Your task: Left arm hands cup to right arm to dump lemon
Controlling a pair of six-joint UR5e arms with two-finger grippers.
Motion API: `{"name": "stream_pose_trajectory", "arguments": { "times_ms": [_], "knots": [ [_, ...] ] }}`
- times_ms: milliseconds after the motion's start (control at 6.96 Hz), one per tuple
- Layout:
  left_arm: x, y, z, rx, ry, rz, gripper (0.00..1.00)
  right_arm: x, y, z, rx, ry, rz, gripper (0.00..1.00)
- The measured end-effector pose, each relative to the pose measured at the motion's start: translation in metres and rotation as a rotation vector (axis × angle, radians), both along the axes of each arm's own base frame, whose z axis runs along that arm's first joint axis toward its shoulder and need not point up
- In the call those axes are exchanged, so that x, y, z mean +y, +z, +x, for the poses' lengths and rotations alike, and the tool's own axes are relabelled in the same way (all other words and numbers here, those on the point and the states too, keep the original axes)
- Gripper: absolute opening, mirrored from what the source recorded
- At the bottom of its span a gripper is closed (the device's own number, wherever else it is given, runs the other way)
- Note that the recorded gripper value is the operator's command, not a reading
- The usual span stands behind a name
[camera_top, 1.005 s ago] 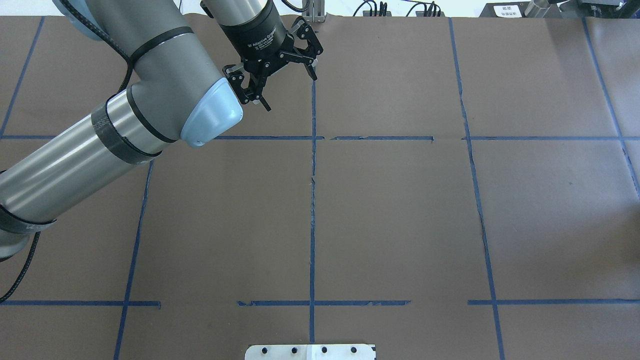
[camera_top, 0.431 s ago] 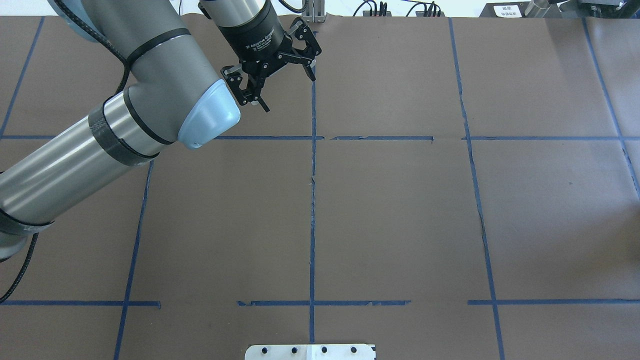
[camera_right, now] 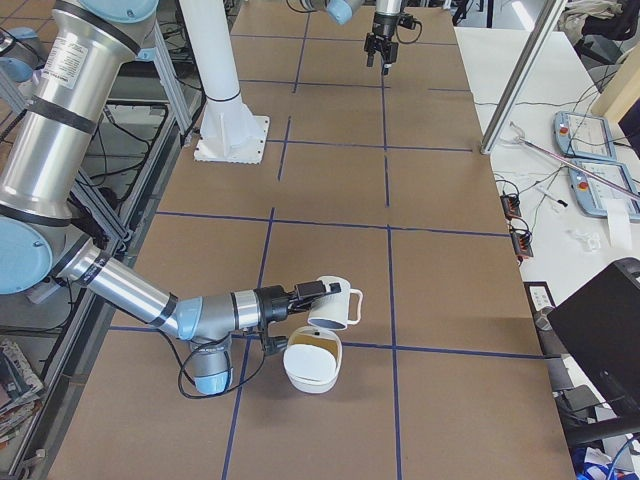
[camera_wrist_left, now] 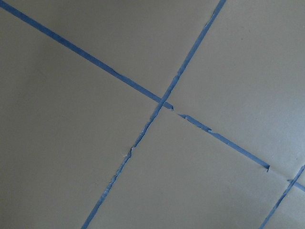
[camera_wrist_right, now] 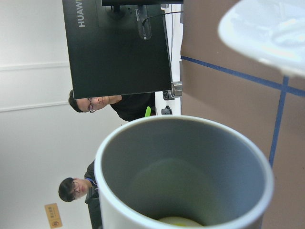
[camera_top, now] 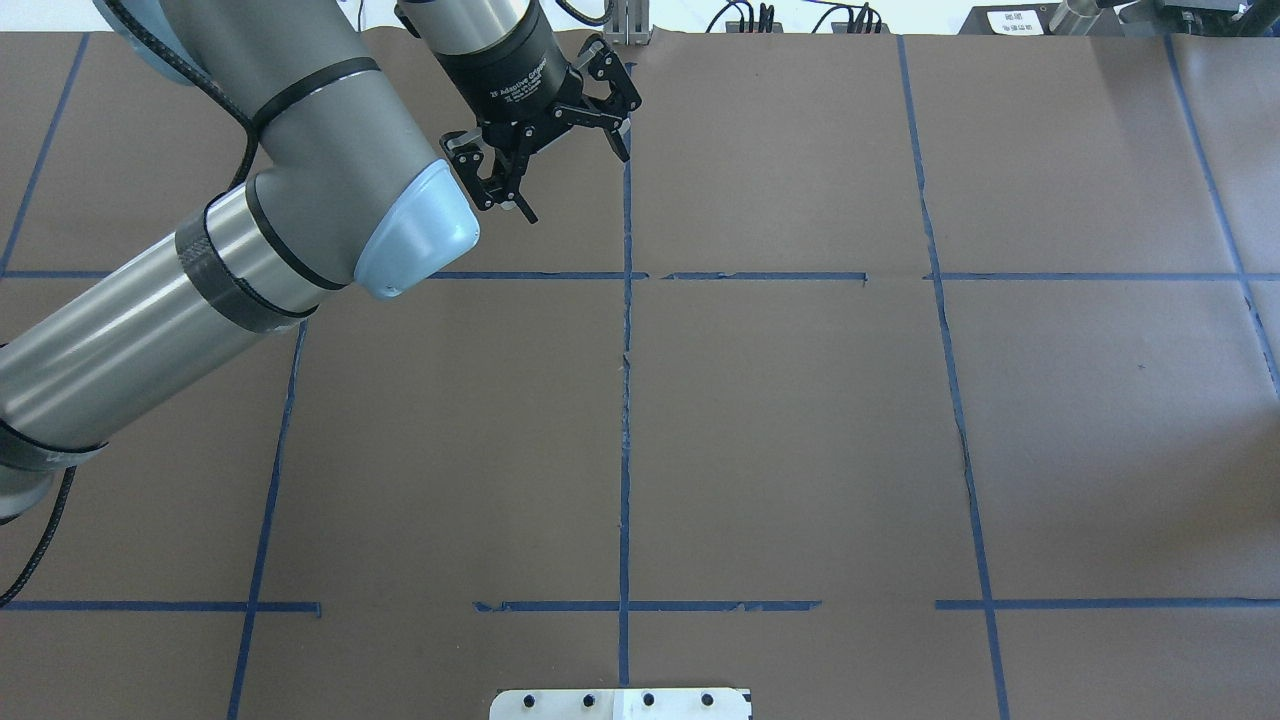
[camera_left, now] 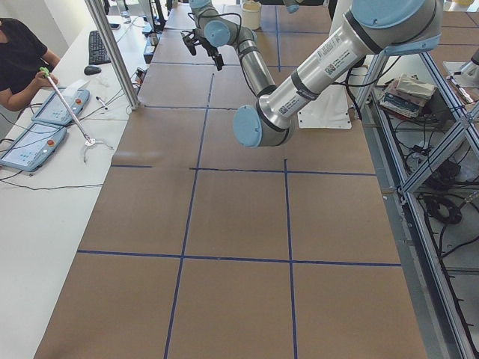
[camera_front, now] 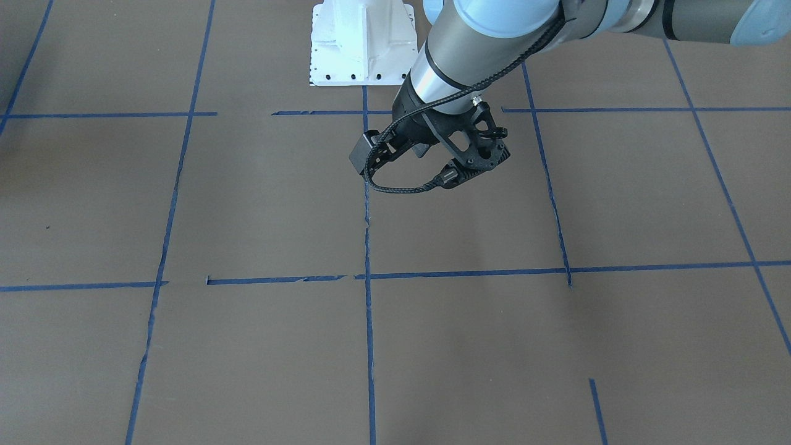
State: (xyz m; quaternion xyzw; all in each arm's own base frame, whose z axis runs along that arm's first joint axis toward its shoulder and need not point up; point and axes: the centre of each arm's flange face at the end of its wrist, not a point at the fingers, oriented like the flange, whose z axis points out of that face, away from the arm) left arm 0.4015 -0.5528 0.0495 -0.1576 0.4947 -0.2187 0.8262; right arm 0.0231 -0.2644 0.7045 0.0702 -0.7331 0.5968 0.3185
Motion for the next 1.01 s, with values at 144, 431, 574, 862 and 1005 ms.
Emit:
{"name": "stream_pose_trajectory", "arguments": {
  "times_ms": [144,431,574,862,1005],
  "knots": [
    [0.000,-0.001,-0.001,-0.001,-0.004,0.004,1.00,0.006,0.004,0.006,-0.130,0.014,-0.025,0.03],
    [0.001,-0.002,-0.001,-0.002,-0.007,0.009,1.00,0.019,0.014,0.016,-0.340,0.012,-0.064,0.03],
    [0.001,-0.003,-0.001,-0.001,-0.008,0.010,1.00,0.021,0.015,0.017,-0.412,0.004,-0.083,0.03],
    [0.001,-0.004,-0.001,0.000,-0.009,0.011,1.00,0.020,0.014,0.016,-0.491,-0.007,-0.101,0.03],
    [0.001,-0.004,-0.001,0.001,-0.009,0.012,1.00,0.019,0.013,0.016,-0.516,-0.011,-0.107,0.03]
  ]
}}
